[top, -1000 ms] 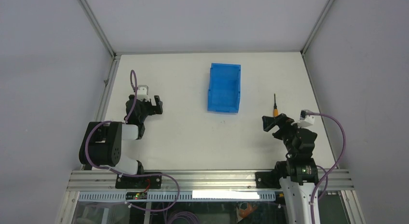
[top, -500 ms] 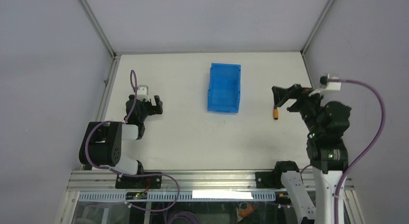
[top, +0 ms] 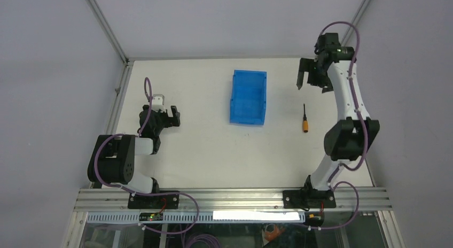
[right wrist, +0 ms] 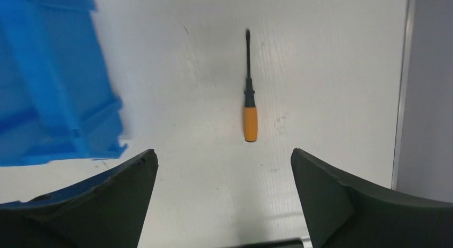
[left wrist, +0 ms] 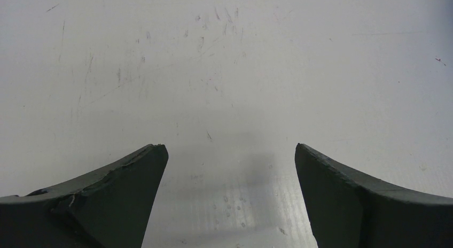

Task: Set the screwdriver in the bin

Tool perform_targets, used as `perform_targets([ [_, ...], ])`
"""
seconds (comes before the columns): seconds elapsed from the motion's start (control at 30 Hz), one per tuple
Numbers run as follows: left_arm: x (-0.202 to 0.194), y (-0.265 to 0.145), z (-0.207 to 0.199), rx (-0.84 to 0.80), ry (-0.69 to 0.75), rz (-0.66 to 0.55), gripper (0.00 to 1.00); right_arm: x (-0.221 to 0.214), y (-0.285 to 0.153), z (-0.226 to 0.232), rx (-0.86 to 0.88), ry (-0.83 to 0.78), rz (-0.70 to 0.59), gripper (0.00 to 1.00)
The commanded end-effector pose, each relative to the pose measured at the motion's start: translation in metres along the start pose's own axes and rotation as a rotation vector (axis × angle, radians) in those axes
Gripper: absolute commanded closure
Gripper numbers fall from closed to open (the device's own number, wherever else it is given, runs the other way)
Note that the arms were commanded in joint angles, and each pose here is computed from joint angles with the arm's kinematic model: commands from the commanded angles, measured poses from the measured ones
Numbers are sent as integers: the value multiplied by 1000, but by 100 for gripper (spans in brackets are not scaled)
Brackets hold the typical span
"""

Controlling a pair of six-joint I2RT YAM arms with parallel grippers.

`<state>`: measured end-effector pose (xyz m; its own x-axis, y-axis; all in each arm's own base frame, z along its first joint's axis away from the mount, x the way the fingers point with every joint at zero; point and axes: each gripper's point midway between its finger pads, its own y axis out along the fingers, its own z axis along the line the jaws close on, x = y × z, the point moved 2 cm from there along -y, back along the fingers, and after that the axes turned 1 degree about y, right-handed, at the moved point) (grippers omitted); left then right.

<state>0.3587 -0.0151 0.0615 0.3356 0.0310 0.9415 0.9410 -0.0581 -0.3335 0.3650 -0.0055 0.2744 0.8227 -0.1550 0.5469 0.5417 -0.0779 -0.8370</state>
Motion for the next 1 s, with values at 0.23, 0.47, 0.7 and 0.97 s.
perform_targets([
  [0.23, 27, 6, -1, -14, -7, -96, 1, -116, 156, -36, -136, -42, 540, 5],
  [0.47, 27, 6, -1, -14, -7, -96, 1, -149, 202, -42, -143, -58, 616, 19],
  [0.7, 27, 6, -1, -14, -7, -96, 1, -144, 198, -43, -140, -78, 629, 91],
  [0.97, 28, 6, -1, -15, -7, -97, 1, -87, 102, -35, -116, -55, 627, 100],
])
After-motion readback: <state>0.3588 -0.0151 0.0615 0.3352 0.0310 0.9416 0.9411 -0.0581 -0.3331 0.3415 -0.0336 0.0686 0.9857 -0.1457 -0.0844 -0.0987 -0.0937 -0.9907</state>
